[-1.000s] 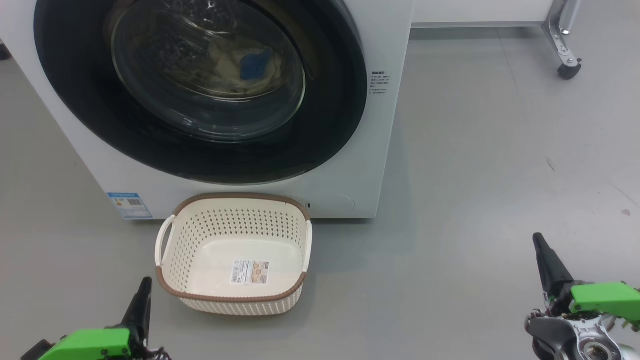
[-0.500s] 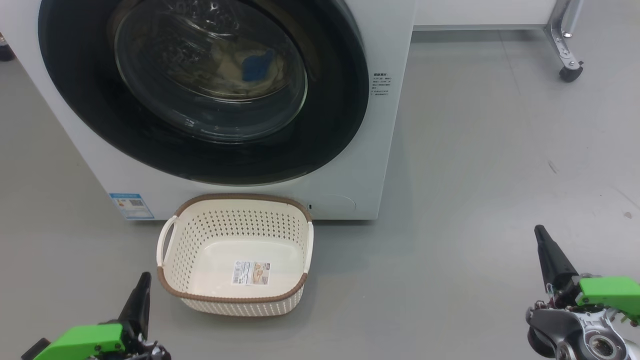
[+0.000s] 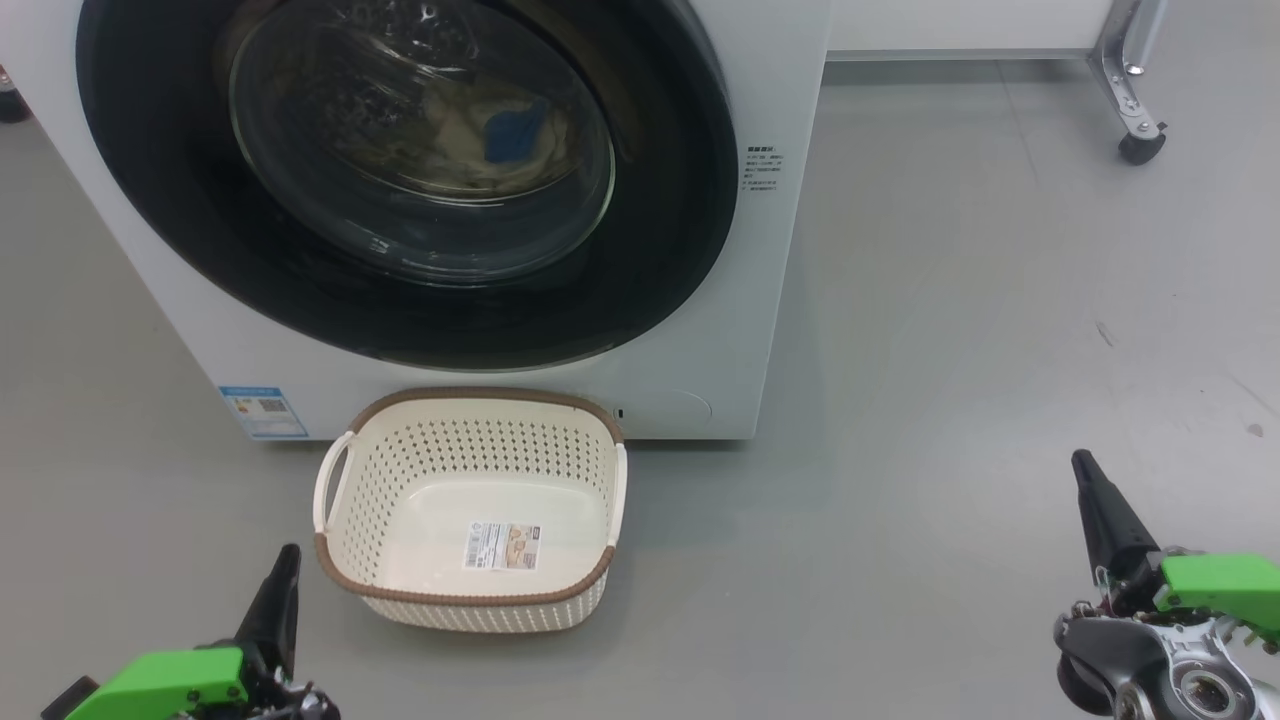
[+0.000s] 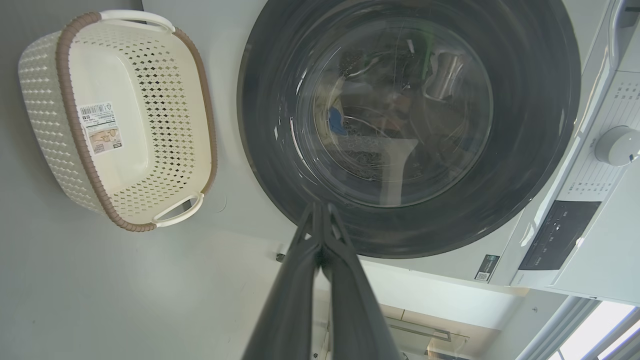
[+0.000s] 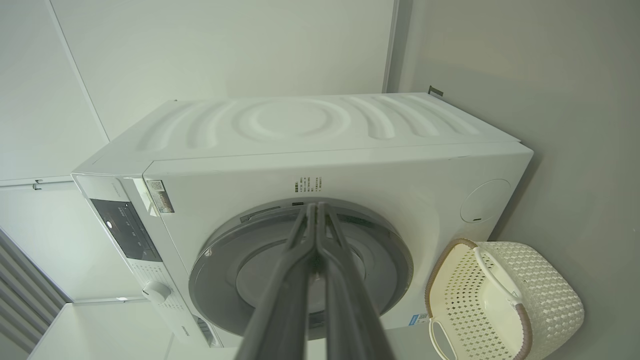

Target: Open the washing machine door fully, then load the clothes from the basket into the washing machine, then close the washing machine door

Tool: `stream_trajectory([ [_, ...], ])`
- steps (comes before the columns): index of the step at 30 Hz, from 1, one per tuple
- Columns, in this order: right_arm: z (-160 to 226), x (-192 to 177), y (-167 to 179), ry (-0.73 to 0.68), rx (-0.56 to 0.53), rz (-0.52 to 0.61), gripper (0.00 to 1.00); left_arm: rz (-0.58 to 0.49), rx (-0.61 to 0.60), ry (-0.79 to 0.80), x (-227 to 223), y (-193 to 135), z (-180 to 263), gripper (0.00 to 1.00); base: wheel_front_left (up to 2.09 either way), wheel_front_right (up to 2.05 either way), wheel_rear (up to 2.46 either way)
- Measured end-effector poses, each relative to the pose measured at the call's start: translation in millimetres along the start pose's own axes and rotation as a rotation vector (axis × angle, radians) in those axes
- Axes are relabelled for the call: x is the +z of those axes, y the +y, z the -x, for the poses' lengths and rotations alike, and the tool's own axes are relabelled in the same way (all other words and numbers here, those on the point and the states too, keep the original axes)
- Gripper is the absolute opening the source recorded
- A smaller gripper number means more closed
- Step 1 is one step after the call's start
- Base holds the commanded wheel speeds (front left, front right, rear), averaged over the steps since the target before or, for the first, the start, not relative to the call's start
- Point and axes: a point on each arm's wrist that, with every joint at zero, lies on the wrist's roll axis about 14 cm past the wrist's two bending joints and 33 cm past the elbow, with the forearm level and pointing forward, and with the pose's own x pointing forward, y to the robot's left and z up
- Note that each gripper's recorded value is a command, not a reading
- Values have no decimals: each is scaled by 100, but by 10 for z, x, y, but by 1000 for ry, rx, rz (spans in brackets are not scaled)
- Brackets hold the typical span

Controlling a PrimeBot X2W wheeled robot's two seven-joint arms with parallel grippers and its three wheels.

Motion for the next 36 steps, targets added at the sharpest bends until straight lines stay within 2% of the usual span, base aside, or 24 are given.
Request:
stream_trajectory([
  [36, 3, 22, -8, -2, -3, 3, 0, 2, 0, -2, 10, 0, 1, 0, 0, 0, 0],
])
